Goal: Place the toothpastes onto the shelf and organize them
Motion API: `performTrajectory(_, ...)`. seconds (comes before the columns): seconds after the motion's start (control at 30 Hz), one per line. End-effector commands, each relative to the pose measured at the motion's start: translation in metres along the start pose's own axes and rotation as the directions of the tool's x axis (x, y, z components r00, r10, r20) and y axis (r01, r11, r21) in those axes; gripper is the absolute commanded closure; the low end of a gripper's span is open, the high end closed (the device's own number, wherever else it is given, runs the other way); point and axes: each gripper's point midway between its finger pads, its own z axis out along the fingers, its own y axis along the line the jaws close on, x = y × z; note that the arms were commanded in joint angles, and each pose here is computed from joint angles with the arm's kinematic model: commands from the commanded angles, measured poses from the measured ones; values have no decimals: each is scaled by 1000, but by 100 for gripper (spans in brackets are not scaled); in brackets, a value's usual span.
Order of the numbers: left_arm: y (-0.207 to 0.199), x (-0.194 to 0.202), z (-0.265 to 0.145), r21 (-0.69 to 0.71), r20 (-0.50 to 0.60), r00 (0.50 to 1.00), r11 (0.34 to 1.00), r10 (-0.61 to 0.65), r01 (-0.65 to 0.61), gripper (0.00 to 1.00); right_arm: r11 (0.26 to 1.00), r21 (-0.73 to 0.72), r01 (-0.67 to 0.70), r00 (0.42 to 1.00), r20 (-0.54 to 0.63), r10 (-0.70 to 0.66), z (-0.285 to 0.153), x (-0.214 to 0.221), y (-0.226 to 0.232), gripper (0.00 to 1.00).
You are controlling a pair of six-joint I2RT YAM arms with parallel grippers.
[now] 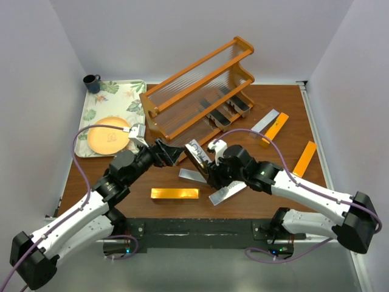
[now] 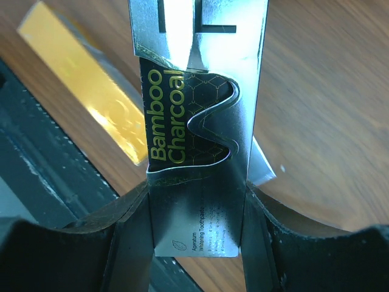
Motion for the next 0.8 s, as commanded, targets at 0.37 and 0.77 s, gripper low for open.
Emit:
performTrajectory(0.37,10,-5,12,-102,49,979,974,-197,201,0,987,-113,110,970,228,-82,5,-76,54,75)
performTrajectory(0.77,4,6,17,-43,29,979,978,-201,202,19,986,-139,94,962,269,-54,6,-86,64,75)
